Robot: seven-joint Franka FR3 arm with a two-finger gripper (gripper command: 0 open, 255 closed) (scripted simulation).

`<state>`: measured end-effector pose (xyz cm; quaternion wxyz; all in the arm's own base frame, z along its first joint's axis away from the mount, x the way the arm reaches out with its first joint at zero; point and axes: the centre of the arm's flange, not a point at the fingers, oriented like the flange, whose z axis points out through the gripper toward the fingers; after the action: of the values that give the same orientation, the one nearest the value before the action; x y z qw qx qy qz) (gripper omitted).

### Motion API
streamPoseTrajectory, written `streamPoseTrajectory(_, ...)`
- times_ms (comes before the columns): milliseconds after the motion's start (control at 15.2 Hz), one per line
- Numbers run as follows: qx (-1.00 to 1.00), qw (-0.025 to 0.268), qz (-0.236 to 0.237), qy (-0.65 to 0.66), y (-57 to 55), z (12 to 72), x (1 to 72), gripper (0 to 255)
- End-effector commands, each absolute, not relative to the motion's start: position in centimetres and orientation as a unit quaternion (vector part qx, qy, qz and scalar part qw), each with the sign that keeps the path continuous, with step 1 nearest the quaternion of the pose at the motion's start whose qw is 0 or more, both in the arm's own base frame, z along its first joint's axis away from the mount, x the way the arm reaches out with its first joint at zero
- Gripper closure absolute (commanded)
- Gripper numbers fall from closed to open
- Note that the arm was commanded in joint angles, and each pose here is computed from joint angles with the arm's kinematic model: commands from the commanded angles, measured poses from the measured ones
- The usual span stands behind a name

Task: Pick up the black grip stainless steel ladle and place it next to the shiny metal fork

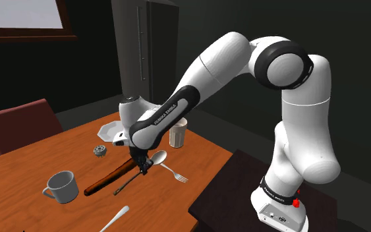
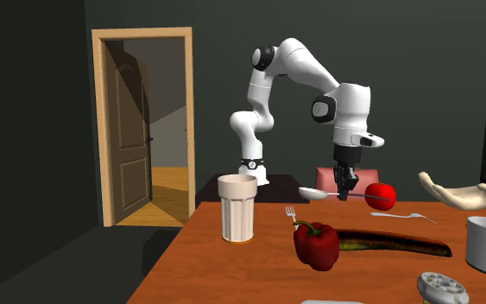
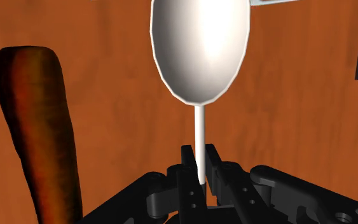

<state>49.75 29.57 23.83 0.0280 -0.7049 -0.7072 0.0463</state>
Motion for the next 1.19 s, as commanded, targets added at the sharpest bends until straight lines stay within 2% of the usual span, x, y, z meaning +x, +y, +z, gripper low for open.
streamPoseTrajectory(0,-0.705,0.028,0.046,-0.707,29.5,22.8,49.7,255)
streamPoseTrajectory(792,-0.705,0.028,0.046,-0.707,29.5,16.5,49.7,255)
streamPoseTrajectory(1122,-0.705,0.028,0.046,-0.707,29.5,16.5,49.7,255)
